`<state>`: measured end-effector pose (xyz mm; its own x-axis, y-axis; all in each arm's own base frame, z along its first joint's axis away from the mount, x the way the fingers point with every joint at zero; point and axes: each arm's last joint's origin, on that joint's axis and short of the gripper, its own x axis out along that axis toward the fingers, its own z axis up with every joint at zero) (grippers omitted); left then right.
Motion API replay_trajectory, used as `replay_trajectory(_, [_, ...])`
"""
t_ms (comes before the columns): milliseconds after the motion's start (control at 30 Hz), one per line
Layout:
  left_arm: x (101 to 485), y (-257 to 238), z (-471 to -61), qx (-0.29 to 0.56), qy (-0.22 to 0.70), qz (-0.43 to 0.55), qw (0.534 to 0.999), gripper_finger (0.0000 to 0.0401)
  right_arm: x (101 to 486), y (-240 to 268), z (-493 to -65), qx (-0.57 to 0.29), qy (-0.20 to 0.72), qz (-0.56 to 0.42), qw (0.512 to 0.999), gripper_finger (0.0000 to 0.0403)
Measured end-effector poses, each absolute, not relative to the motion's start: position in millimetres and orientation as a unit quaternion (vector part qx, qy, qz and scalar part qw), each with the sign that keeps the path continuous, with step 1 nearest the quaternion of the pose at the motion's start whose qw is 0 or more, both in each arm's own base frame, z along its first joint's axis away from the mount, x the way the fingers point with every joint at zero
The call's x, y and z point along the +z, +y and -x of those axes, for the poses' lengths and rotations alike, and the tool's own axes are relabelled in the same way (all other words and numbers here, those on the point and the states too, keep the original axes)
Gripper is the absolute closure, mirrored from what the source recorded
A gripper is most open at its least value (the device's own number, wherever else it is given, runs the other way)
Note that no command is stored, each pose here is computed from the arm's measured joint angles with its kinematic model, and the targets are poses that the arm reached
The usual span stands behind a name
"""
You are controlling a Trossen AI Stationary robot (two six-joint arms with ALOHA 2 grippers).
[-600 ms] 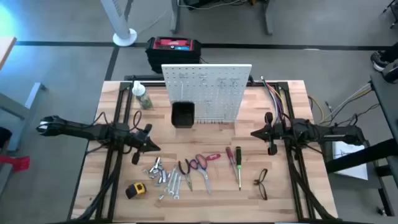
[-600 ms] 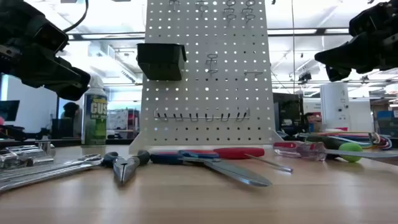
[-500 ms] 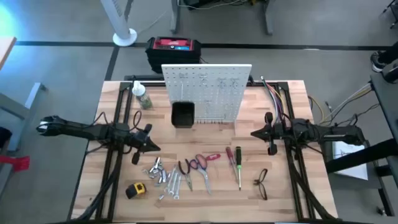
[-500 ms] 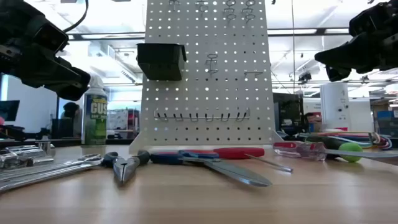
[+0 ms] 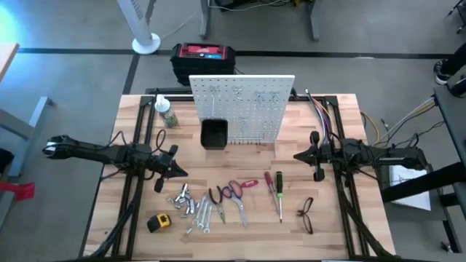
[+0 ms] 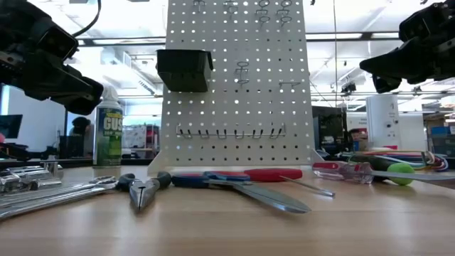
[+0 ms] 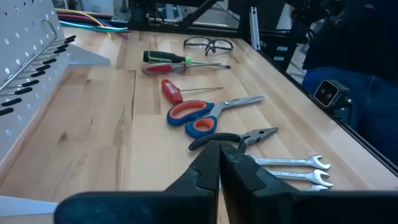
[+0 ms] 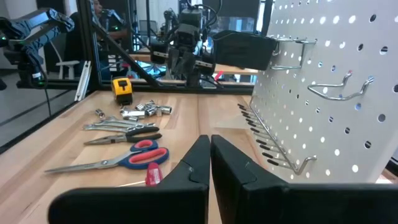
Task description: Hang tools onto peg board
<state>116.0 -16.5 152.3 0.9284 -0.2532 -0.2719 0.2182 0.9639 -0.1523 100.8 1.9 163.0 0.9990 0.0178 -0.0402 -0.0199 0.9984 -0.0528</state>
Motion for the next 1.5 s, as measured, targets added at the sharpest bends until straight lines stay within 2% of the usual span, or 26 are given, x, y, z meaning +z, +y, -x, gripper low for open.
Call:
replay_trajectory(533, [152,-17,-116,-0.12,0.146,0.06,0.98,0.0401,163,2,-101,0.009,0.02,0.027,0.999,0.0403])
replay_trajectory(667, [152,-16,-116,-0.112,0.139,-0.001,0.984,0.0401,163,2,-101,0.009,0.018,0.037,0.999,0.0403])
replay_trajectory(900, [152,-15,-116,-0.106,0.135,-0.034,0.985,0.0401,171,2,-101,-0.002,-0.022,0.3,0.954,0.0403])
replay_trajectory(1100, [157,-14,-118,-0.091,0.108,-0.054,0.989,0.0401,171,0,-101,-0.025,-0.012,0.448,0.894,0.0403])
replay_trajectory(1167, [161,-14,-119,-0.089,0.084,-0.071,0.99,0.0401,171,1,-101,-0.024,-0.013,0.466,0.884,0.0403])
replay_trajectory(1233, [167,-14,-120,-0.088,0.054,-0.075,0.992,0.0401,171,2,-101,-0.008,-0.021,0.456,0.89,0.0403])
replay_trajectory(1333, [179,-14,-120,-0.083,-0.006,-0.07,0.994,0.0401,174,4,-101,0.021,-0.048,0.371,0.927,0.0403])
replay_trajectory(1500, [194,-14,-119,-0.08,-0.082,-0.023,0.993,0.0401,186,2,-99,0.004,-0.099,0.092,0.991,0.0403])
